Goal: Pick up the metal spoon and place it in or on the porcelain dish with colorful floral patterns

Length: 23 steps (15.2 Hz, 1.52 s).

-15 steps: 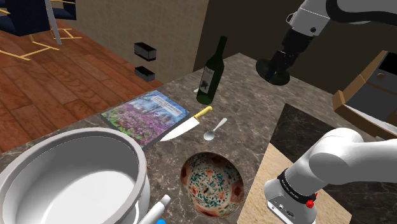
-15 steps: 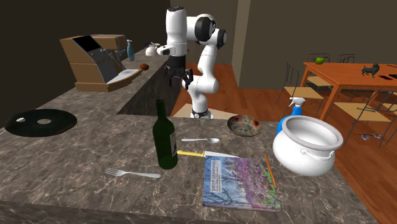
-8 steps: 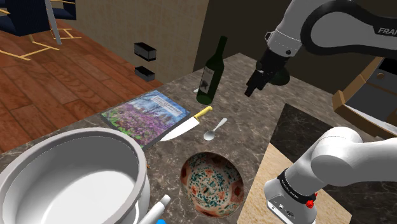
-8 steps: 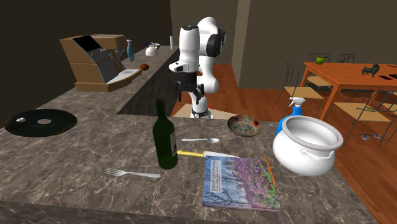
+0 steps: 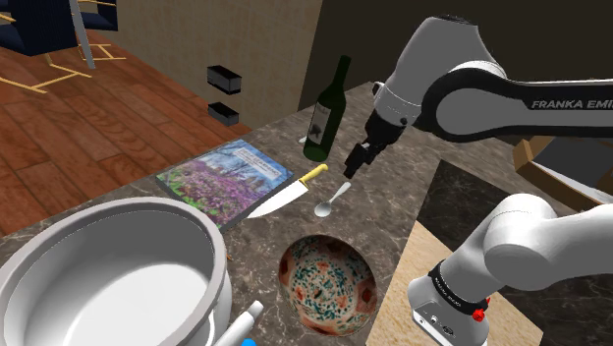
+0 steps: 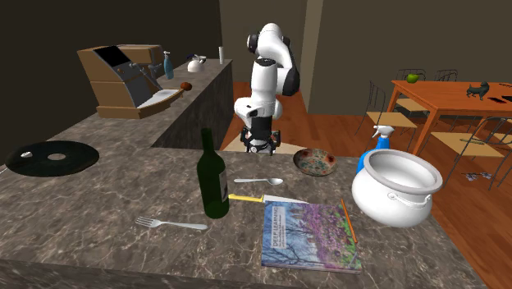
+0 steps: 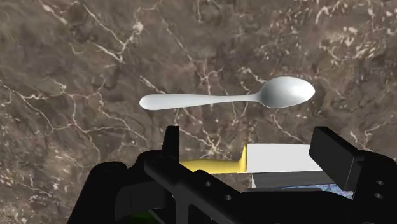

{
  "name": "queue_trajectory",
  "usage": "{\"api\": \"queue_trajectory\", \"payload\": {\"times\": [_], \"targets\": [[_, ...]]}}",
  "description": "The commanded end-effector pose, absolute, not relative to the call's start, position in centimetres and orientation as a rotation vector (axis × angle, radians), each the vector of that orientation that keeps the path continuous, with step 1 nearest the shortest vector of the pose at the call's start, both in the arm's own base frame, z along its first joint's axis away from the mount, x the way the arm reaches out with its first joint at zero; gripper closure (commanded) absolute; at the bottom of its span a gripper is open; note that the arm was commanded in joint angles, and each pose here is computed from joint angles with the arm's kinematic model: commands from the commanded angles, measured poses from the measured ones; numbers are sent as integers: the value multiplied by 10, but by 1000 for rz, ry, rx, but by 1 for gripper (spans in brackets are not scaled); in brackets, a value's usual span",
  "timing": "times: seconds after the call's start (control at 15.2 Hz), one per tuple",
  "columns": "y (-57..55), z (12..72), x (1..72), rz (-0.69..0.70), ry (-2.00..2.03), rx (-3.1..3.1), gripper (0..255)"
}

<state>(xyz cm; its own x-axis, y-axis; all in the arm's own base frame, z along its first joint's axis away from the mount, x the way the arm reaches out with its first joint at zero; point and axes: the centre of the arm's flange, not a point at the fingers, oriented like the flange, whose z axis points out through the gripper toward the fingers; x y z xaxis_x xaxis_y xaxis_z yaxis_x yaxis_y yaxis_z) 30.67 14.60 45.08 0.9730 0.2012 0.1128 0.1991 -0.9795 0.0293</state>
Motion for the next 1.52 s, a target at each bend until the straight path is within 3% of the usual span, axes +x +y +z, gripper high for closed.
{"api": "queue_trajectory", "payload": {"times": [0.0,0.92,1.45], "targets": [[163,431,309,199,346,3100,0],[223,335,316,249,447,3086,0],[223,332,317,249,447,3086,0]]}}
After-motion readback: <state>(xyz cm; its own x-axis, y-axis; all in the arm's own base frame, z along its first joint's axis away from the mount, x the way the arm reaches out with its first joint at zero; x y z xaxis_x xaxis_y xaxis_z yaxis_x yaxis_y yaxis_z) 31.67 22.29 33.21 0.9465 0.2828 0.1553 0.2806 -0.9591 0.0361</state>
